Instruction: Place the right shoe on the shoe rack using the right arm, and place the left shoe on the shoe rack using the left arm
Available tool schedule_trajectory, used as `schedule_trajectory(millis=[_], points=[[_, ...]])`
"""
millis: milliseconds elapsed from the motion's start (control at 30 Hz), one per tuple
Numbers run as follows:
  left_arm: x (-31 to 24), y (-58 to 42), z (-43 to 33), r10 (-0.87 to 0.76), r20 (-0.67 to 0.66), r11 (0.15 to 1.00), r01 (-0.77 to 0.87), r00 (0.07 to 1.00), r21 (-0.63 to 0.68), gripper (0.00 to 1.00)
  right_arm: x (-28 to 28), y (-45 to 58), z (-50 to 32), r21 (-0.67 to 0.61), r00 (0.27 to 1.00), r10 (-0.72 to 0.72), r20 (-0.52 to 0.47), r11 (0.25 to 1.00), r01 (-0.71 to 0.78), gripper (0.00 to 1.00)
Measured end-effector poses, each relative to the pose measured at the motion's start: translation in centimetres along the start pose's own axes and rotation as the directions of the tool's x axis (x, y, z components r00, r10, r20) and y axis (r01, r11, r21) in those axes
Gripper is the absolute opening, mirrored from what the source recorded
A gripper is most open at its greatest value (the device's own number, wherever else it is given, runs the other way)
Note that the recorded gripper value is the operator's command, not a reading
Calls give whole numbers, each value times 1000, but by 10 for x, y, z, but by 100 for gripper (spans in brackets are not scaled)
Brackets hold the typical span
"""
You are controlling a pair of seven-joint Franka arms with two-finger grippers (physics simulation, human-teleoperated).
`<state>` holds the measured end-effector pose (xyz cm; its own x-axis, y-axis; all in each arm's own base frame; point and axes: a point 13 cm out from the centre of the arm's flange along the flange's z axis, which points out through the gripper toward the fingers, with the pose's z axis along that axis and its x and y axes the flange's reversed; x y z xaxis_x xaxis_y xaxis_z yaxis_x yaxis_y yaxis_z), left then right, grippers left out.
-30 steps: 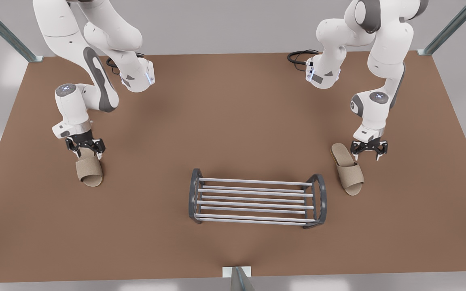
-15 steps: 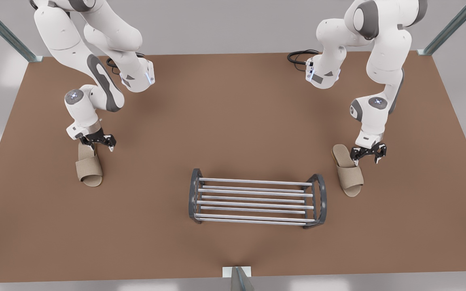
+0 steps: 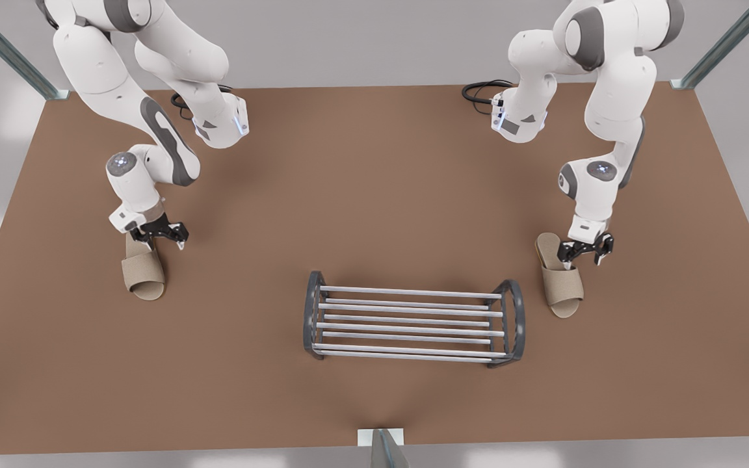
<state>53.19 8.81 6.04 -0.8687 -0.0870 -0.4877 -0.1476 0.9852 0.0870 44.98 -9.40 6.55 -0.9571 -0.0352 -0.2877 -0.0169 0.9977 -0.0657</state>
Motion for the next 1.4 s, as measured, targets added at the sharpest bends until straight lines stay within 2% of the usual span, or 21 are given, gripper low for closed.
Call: schedule_trajectory(millis=[233,333,533,633,700,867,933,1133,1267,1400], points=[[-1,-1,6,-29,-1,1000,29,1000,-2,71,-6,1,7,-2,999,-34,3,999,34,100],[-2,-1,5,-38,0,999,38,999,0,54,-9,0,6,0,999,-37,8,999,37,100],[-4,-1,4,-54,3,999,54,999,0,42,-10,-1,1,3,999,-39,17,999,39,100],[-7,-1,1,-61,10,998,61,998,2,29,-10,-9,-2,9,999,-28,22,1000,28,100],[-10,-1,-1,-66,16,998,66,998,3,25,-10,-15,-4,14,1000,-19,24,1000,19,100],[-22,0,-9,-77,39,997,77,996,8,21,-10,-32,-6,27,1000,3,29,1000,-4,100],[-43,-1,-24,-88,80,996,86,993,19,21,-10,-40,-4,34,999,15,28,999,-16,100],[-156,-8,-114,-90,308,994,68,947,82,21,-15,-54,8,44,999,23,25,999,-24,100],[-264,-7,-223,-113,489,990,58,865,126,21,-16,-55,11,45,1000,17,26,999,-18,100],[-295,-21,-273,-102,460,989,39,882,144,21,-14,-50,15,40,1000,6,19,999,-7,97]])
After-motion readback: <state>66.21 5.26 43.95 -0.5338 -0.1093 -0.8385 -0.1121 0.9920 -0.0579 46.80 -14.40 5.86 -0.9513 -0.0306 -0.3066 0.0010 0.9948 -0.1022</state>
